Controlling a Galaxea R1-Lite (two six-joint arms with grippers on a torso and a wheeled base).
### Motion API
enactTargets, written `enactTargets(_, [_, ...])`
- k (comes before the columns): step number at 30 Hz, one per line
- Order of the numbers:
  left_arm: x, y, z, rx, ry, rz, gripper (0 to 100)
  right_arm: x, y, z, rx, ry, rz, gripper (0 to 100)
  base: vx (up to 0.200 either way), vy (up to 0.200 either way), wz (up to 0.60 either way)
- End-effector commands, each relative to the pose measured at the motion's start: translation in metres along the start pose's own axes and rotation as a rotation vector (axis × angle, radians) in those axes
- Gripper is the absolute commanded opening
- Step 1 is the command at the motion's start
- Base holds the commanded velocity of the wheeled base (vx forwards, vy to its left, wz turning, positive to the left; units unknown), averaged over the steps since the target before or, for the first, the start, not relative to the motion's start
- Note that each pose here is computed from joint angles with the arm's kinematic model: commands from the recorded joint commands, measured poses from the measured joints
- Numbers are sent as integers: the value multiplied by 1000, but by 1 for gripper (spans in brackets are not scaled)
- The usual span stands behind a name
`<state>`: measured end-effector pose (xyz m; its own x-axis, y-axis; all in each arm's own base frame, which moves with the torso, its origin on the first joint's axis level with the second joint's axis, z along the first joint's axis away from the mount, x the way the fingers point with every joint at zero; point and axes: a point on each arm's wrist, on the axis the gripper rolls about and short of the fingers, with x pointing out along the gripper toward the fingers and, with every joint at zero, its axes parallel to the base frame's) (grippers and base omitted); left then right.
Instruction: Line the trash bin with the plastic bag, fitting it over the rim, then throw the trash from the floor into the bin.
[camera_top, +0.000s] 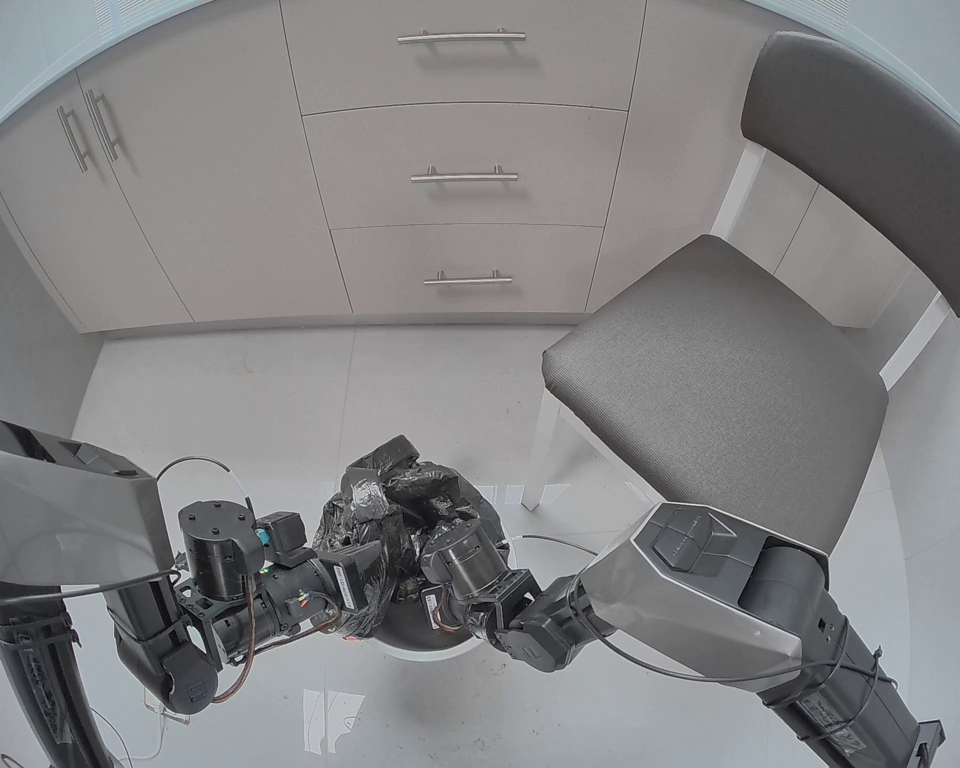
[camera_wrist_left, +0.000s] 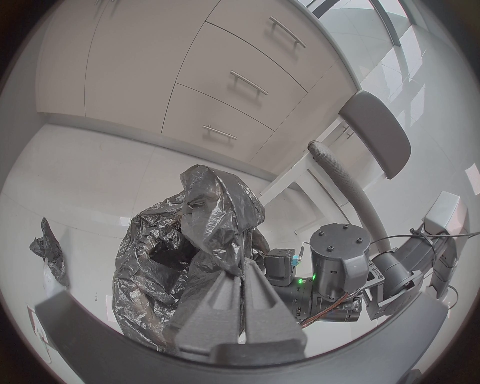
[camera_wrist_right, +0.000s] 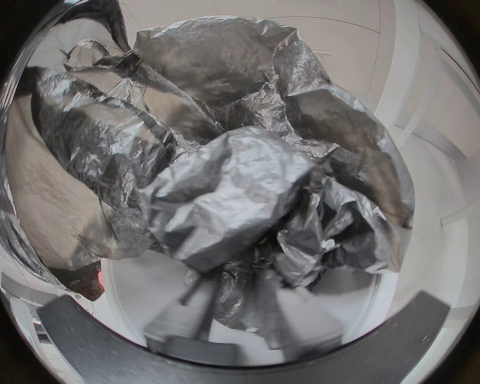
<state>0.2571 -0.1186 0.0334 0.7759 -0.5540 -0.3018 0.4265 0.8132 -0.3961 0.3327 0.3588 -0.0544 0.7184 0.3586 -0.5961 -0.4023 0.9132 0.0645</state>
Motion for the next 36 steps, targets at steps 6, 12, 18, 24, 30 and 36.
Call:
enactTargets(6, [0,0,-1,-1,2,1,0,-19,7,11,16,-19,23,100,0,0,0])
enactTargets(12, [0,1,-2,-2,7,3,0,-43,8,16,33,-10,31,100,0,0,0])
enactTargets(18, [0,-1,-2,2,8,-5,0,-78,5,21,44,-31,50,100,0,0,0])
enactTargets(24, [0,-2,-2,3,9,-8,0,-85,-8,37,69,-85,31,100,0,0,0])
enactTargets(30, [0,-2,-1,4,5,-9,0,-88,-12,37,70,-89,4,100,0,0,0])
enactTargets(36, [0,-2,-1,3,5,-6,0,-84,-20,39,86,-94,-23,100,0,0,0])
